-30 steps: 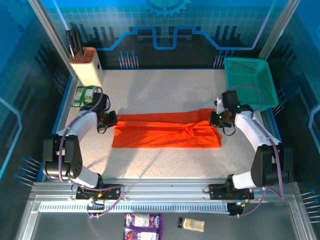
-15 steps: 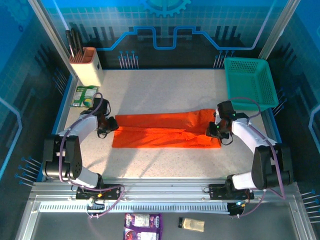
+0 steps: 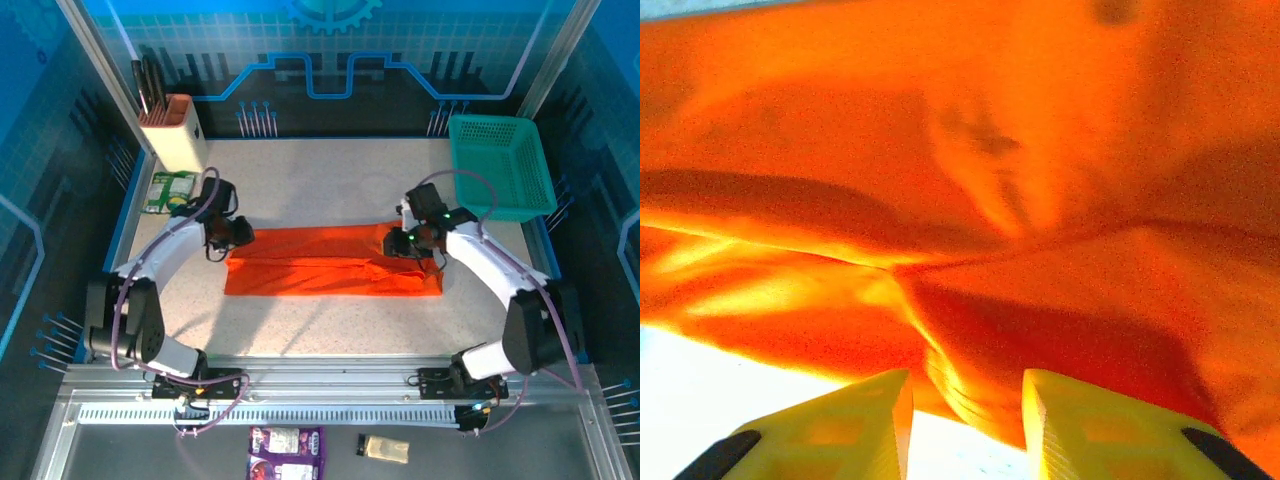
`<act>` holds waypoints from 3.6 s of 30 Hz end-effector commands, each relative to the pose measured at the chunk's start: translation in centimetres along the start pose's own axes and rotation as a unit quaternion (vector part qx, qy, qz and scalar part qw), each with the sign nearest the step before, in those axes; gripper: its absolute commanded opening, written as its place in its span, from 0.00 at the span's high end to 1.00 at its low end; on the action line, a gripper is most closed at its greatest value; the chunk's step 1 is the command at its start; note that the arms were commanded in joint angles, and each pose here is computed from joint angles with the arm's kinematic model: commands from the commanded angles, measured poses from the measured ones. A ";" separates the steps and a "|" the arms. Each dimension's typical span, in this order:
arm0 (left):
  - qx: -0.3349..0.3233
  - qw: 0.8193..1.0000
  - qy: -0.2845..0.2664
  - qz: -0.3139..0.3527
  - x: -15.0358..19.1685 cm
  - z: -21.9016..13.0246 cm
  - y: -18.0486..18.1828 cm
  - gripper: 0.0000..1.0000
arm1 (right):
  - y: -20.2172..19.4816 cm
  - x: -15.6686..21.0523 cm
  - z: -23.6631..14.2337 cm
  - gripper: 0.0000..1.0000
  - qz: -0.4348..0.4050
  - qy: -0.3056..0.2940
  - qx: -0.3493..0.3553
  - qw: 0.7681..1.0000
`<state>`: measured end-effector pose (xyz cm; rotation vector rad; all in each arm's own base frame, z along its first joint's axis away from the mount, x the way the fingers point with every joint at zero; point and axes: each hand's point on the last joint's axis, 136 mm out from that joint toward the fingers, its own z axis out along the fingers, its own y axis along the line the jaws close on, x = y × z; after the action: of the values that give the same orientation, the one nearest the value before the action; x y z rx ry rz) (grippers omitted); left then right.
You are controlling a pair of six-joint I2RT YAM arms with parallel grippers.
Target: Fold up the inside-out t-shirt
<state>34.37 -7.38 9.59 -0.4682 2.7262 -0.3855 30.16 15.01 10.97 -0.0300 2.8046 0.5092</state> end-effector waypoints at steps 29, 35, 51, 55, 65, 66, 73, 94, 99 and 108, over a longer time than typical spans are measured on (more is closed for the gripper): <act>-0.020 0.993 0.119 0.010 3.7 5.2 1.1 0.84 | 0.3 -0.2 6.9 0.55 0.077 0.050 -0.015 0.996; -0.015 0.989 0.145 -0.009 6.7 6.3 2.3 0.85 | -0.9 -3.8 10.3 0.56 0.097 0.045 -0.027 0.994; 0.041 0.979 0.193 -0.055 15.3 5.5 -0.8 0.83 | 2.9 -17.5 18.0 0.56 0.054 0.001 -0.157 0.986; 0.056 0.974 0.212 -0.051 17.7 5.7 -3.5 0.81 | 4.3 -19.9 19.5 0.53 0.045 -0.007 -0.194 0.980; 0.152 0.965 0.216 -0.001 19.3 3.2 -12.9 0.78 | 8.1 -23.0 13.1 0.51 0.024 -0.038 -0.242 0.969; 0.158 0.965 0.211 0.004 19.0 2.6 -13.4 0.78 | 8.4 -23.0 12.0 0.51 0.023 -0.042 -0.242 0.969; 0.090 0.979 0.176 0.040 16.6 0.9 -10.5 0.77 | 9.8 -21.1 8.4 0.50 0.043 -0.036 -0.253 0.966; 0.045 0.968 0.248 -0.012 20.5 4.9 -2.8 0.83 | 5.6 -18.9 19.4 0.50 0.103 0.029 -0.213 0.971; 0.059 0.965 0.254 -0.007 22.7 4.6 -5.1 0.83 | 6.0 -20.6 17.7 0.51 0.076 0.023 -0.220 0.972; 0.100 0.974 0.202 0.021 20.2 0.8 -8.2 0.82 | 10.9 -17.6 7.9 0.50 0.034 0.011 -0.256 0.966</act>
<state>18.38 -22.33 3.83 -0.3021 3.0576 -0.8272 50.88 26.45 6.40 0.0648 2.6979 1.2027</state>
